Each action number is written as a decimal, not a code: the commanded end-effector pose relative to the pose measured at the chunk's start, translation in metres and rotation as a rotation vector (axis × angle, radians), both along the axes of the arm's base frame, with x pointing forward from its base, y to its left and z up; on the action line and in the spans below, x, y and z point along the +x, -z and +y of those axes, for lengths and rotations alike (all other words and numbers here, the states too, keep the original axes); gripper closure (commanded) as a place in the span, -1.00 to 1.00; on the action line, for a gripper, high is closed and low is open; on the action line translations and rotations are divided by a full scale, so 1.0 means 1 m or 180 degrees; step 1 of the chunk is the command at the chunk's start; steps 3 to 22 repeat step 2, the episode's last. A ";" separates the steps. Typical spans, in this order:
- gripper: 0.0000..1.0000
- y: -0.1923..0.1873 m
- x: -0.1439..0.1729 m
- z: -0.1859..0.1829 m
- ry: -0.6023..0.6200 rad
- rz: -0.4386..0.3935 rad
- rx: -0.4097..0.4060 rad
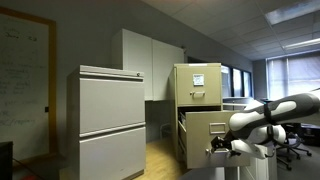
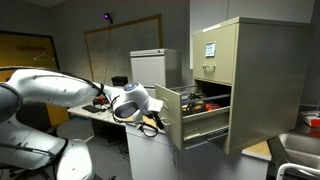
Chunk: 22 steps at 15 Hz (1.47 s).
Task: Open the bottom drawer of the file cabinet to the right
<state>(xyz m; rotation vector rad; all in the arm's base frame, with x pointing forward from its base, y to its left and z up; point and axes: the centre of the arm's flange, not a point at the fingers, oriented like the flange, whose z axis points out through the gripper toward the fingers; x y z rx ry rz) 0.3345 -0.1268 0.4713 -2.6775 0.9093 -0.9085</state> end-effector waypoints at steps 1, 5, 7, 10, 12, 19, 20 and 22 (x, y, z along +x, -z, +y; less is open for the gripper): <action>-1.00 -0.008 -0.031 0.035 -0.0292 0.0203 0.0055; -1.00 -0.008 -0.034 0.041 -0.0364 0.0273 0.0076; -1.00 -0.008 -0.034 0.041 -0.0364 0.0273 0.0076; -1.00 -0.008 -0.034 0.041 -0.0364 0.0273 0.0076; -1.00 -0.008 -0.034 0.041 -0.0364 0.0273 0.0076; -1.00 -0.008 -0.034 0.041 -0.0364 0.0273 0.0076; -1.00 -0.008 -0.034 0.041 -0.0364 0.0273 0.0076; -1.00 -0.008 -0.034 0.041 -0.0364 0.0273 0.0076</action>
